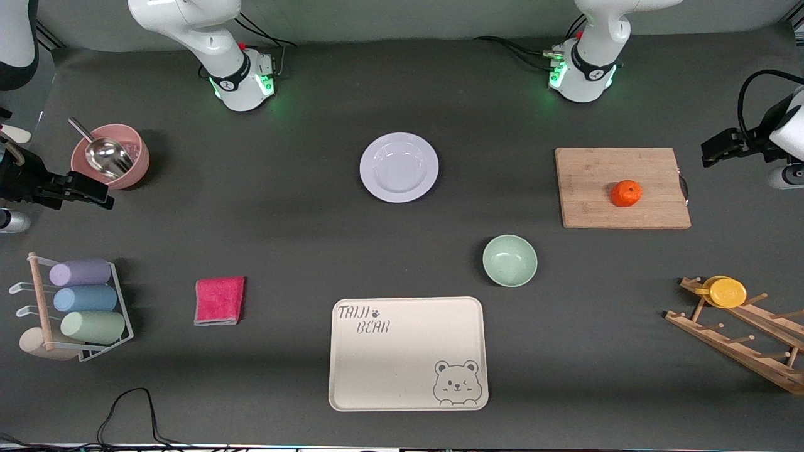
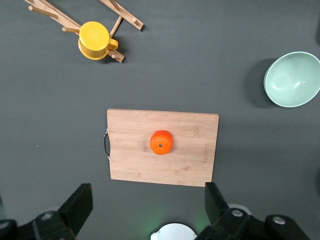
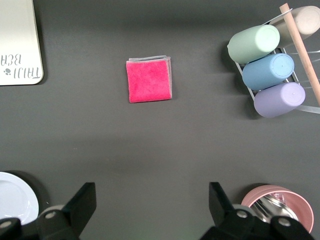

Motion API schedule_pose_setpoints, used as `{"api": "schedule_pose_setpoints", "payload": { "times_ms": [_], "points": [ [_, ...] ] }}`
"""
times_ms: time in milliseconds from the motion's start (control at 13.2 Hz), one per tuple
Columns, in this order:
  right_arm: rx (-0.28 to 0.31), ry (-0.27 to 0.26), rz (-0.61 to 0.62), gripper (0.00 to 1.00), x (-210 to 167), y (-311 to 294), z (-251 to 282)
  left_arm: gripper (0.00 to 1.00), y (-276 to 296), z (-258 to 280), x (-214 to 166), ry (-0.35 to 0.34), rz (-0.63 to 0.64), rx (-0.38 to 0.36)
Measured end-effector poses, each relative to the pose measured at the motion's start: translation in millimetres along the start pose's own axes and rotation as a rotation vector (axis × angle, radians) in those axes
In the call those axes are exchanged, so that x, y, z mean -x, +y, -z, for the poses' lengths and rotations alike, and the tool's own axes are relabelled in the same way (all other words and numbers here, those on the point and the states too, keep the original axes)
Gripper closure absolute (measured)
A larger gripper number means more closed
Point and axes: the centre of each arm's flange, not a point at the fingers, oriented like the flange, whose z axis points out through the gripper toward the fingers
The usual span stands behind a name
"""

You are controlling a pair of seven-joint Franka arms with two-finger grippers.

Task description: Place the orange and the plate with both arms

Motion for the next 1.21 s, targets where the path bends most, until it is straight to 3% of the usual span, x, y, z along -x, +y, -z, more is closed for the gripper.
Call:
{"api": "schedule_pose_setpoints", "payload": {
  "times_ms": [832,1210],
  "points": [
    [0.0,-0.003,0.001,0.0,0.1,-0.4,-1.2,0.0,6.1,-1.8,-4.5,-0.008,-0.019,0.0],
    [0.0,-0.019,0.0,0.0,1.6,-0.5,-4.0,0.0,-6.5,-5.6,-1.7,-0.044,0.003,0.0]
  ]
}}
